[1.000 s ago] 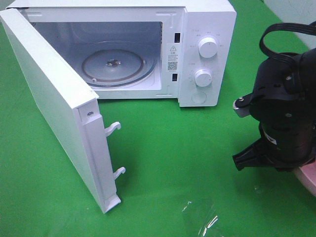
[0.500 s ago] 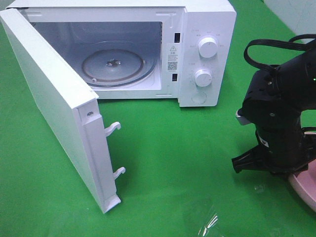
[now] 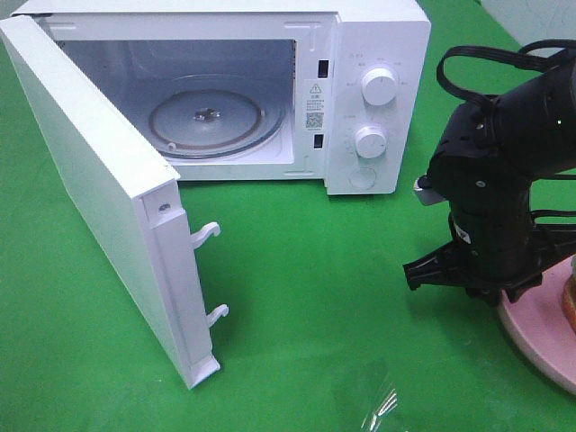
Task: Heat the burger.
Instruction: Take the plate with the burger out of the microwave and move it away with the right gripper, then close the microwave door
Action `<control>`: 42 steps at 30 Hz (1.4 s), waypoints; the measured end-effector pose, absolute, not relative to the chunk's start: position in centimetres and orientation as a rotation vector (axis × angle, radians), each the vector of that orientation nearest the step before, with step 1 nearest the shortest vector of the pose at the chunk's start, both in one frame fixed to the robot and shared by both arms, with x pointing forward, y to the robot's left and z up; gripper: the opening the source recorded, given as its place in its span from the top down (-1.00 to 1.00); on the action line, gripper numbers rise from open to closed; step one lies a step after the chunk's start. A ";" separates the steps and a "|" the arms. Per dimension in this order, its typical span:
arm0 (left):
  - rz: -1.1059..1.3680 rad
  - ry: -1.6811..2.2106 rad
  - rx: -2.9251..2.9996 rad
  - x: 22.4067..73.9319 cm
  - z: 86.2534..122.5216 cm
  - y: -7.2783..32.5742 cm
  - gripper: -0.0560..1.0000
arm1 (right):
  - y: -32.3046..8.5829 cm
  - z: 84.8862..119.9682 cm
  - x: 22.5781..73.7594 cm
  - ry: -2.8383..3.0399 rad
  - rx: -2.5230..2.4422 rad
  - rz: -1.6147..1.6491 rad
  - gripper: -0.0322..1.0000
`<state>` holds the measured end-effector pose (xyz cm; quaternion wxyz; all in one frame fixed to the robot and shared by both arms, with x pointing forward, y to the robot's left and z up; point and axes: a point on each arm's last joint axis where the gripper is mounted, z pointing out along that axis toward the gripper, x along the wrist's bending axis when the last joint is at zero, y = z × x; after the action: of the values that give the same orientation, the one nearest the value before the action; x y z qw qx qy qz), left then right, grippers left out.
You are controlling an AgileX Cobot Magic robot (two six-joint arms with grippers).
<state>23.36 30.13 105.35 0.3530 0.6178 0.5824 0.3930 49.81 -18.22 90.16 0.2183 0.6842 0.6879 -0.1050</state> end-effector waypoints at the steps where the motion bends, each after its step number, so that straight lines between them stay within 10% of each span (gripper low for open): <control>1: 1.016 1.506 1.598 23.4 105.3 30.1 -0.94 | -18.2 90.2 49.8 1.904 1.894 -0.291 0.48; 27: 1.016 1.506 1.598 23.4 105.3 30.1 -0.94 | -17.9 100.2 47.7 2.134 1.740 0.224 0.15; 36: 1.016 1.506 1.598 23.4 105.3 30.1 -0.94 | -18.4 103.3 46.1 2.212 1.597 0.355 -0.58; 42: 1.016 1.506 1.598 23.4 105.3 30.1 -0.94 | -18.8 104.7 45.1 2.229 1.558 0.409 -0.68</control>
<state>23.36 30.13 105.35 0.3530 0.6178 0.5824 0.3930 45.15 -18.83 104.72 0.1944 0.5557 0.7951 0.1457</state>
